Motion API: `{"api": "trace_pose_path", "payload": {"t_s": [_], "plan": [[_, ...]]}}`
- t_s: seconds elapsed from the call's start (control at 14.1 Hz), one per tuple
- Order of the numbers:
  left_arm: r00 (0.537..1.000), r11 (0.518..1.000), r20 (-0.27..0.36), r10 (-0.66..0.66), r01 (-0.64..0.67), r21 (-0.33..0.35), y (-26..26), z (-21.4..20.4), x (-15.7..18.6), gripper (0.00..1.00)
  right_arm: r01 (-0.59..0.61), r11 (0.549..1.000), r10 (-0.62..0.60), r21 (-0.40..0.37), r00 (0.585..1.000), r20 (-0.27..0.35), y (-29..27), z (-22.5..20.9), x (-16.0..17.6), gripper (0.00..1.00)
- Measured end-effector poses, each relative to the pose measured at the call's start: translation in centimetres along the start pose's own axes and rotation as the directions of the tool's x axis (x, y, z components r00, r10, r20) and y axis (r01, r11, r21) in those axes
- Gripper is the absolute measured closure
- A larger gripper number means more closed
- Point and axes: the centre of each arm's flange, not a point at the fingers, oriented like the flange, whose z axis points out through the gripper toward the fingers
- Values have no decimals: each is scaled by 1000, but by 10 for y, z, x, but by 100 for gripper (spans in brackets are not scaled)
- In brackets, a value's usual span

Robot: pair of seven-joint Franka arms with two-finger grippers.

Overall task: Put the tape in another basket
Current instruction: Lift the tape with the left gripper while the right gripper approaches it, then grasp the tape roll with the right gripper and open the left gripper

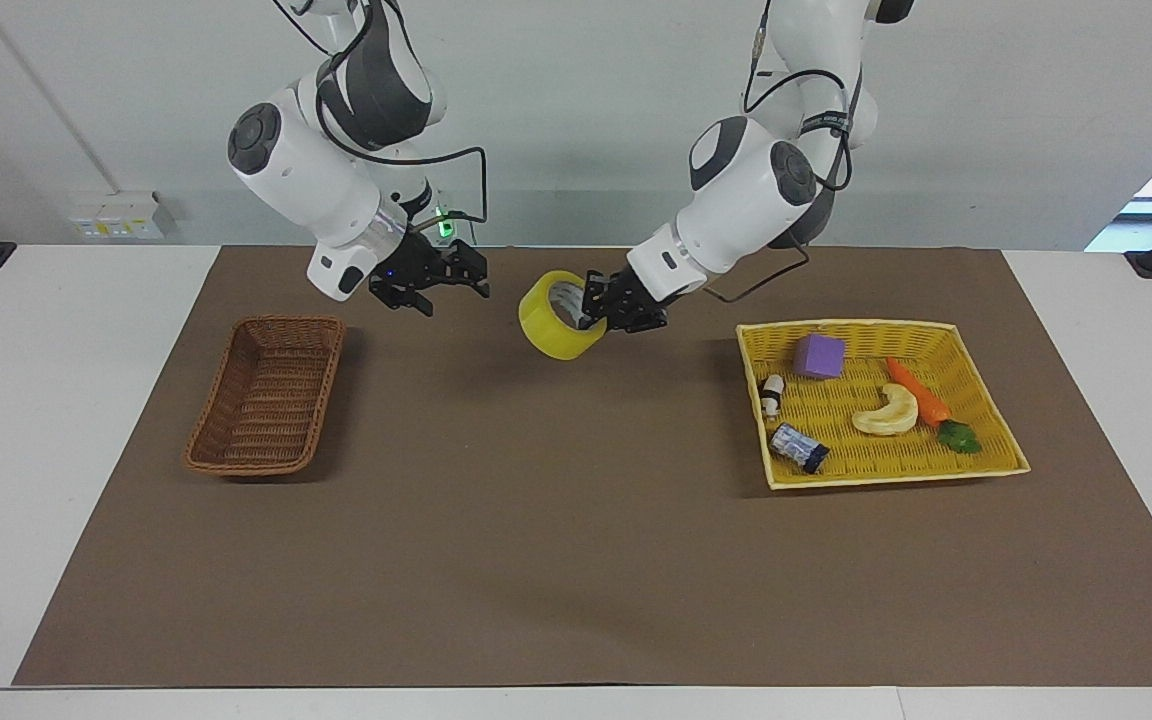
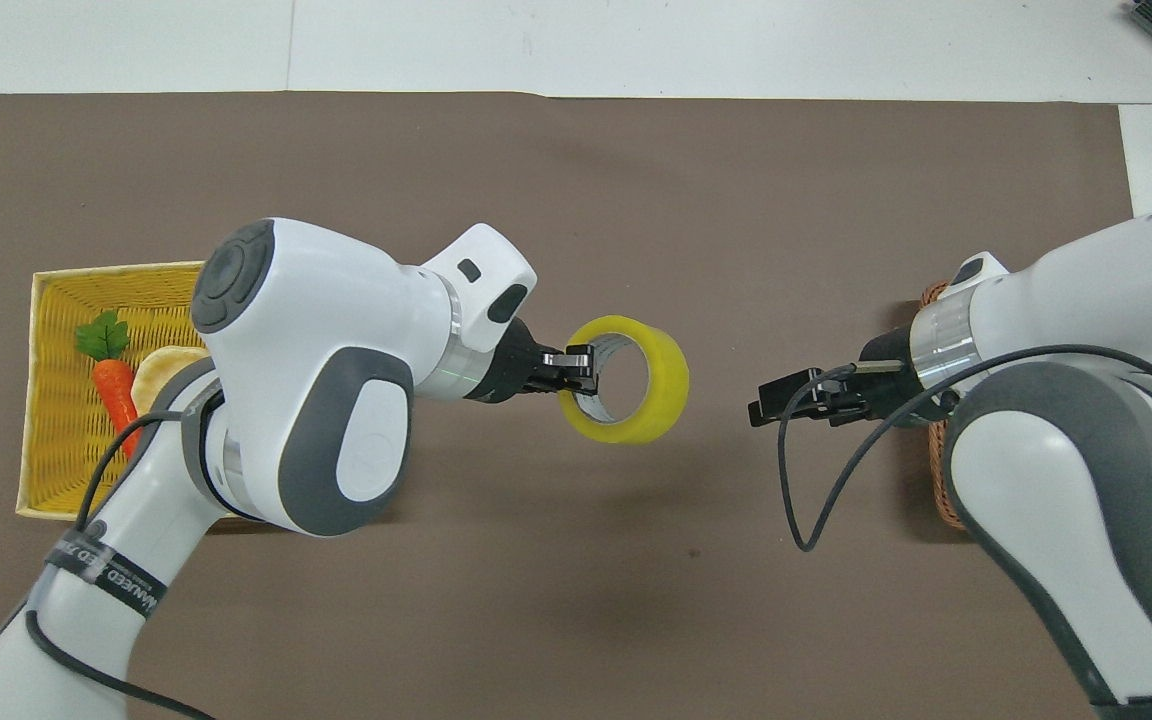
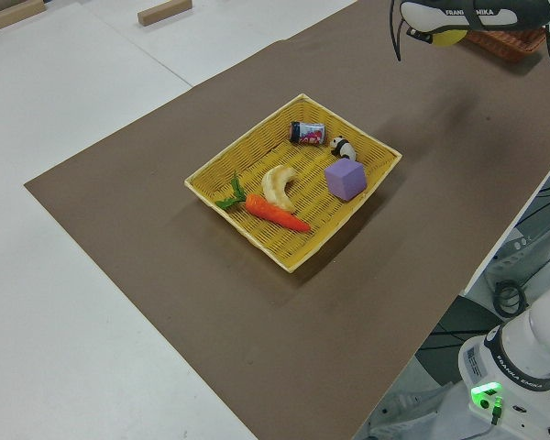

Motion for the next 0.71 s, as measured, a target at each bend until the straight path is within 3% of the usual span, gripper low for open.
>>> {"api": "trace_pose_path", "payload": {"t_s": [0.42, 0.71], "plan": [[998, 998, 4, 55, -55, 0, 30, 28, -22, 78, -121, 965, 117, 234, 993, 30, 20, -13, 5, 0], [998, 999, -29, 49, -49, -12, 46, 35, -28, 78, -166, 947, 158, 273, 986, 54, 21, -8, 6, 0]]}}
